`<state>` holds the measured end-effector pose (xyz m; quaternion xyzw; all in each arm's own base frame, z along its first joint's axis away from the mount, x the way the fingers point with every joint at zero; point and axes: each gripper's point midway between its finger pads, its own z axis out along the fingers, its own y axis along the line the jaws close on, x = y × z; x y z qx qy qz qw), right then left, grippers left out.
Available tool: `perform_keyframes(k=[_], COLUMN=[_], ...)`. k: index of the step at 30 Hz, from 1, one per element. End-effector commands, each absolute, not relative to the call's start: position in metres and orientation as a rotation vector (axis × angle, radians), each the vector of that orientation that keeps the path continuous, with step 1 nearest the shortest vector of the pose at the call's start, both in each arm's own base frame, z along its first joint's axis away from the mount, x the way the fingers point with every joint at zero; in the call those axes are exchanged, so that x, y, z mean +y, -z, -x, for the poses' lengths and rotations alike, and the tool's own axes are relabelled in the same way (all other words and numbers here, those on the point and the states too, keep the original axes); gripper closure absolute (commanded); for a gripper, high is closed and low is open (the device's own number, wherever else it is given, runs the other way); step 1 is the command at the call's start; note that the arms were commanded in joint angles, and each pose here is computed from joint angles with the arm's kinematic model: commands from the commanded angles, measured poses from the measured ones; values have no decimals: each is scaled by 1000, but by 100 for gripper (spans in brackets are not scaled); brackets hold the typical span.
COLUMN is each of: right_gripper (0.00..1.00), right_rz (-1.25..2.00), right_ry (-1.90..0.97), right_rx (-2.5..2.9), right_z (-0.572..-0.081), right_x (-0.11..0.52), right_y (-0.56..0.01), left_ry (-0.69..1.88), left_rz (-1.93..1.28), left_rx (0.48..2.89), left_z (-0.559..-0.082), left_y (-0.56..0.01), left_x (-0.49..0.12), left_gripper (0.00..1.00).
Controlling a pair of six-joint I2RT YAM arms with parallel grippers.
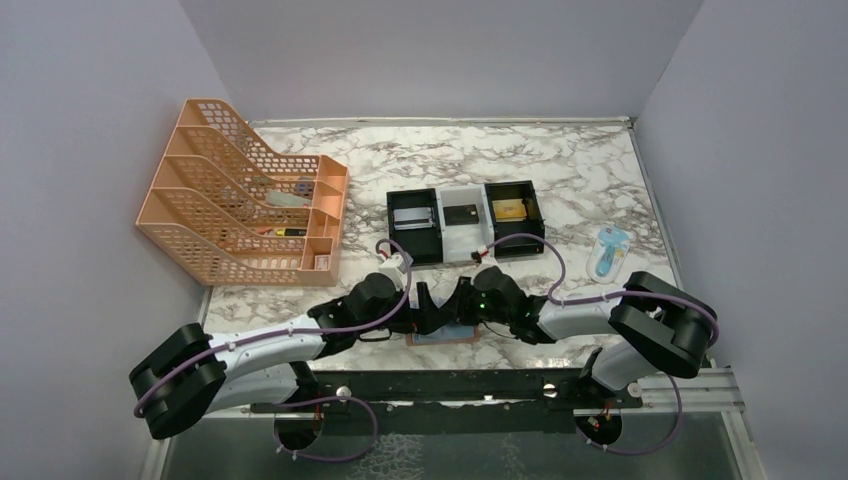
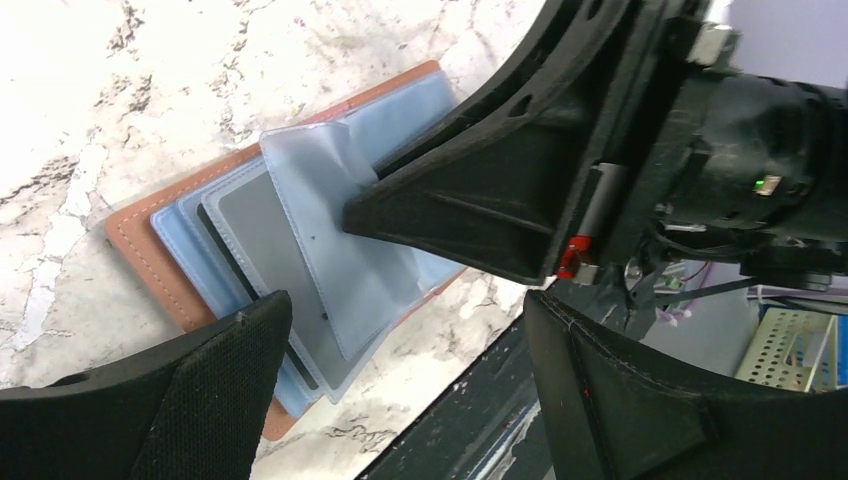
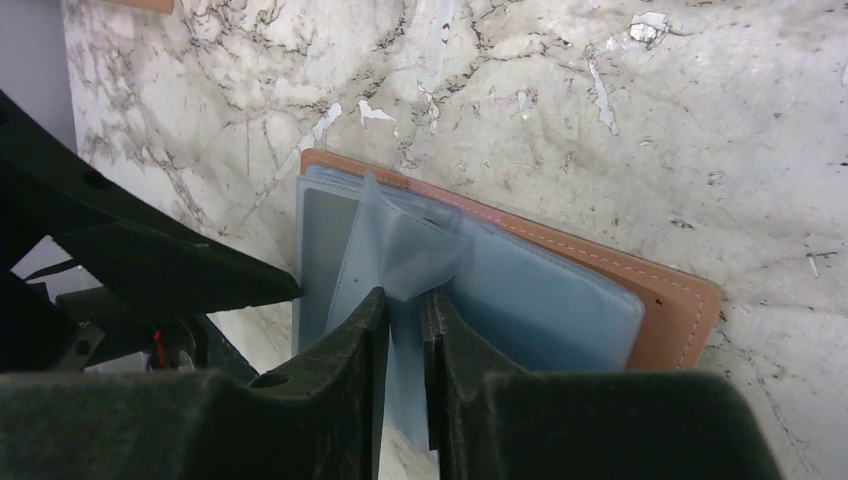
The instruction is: Take the credit cards out of the card holder
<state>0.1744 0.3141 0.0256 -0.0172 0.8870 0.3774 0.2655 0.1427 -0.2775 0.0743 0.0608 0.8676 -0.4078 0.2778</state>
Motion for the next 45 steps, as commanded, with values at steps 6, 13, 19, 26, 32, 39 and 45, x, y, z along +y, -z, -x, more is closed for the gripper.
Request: perform_keyframes(k=[6, 13, 19, 26, 32, 39, 45], right_gripper=[80, 77, 74, 71, 69, 69, 68], right_rz=[62, 68, 77, 44, 29, -29, -112], right_ry=[-1019, -1043, -1121, -1148, -1168, -1107, -993], right_rx=[2461, 2469, 2441, 2444, 2428, 2411, 2376], right_z=[-162, -160, -157, -158, -159, -167, -179], right_x=[308, 308, 312, 308, 306, 296, 278], right_y=[-12, -11, -24, -27, -32, -37, -44], left_ry=[1072, 1086, 1159, 1209, 1229, 1261, 1277], left_rz=[-167, -155, -122, -82, -41, -40, -66], left_rx=[2355, 2370, 2346, 2329, 2283, 2245, 2234], left_z=[-145, -143, -140, -136, -137, -137, -138], left_y=[-60, -53, -56, -57, -64, -73, -76], left_x=[-285, -288, -291, -289, -283, -284, -289], left_gripper=[12, 16, 16, 20, 29, 37, 38])
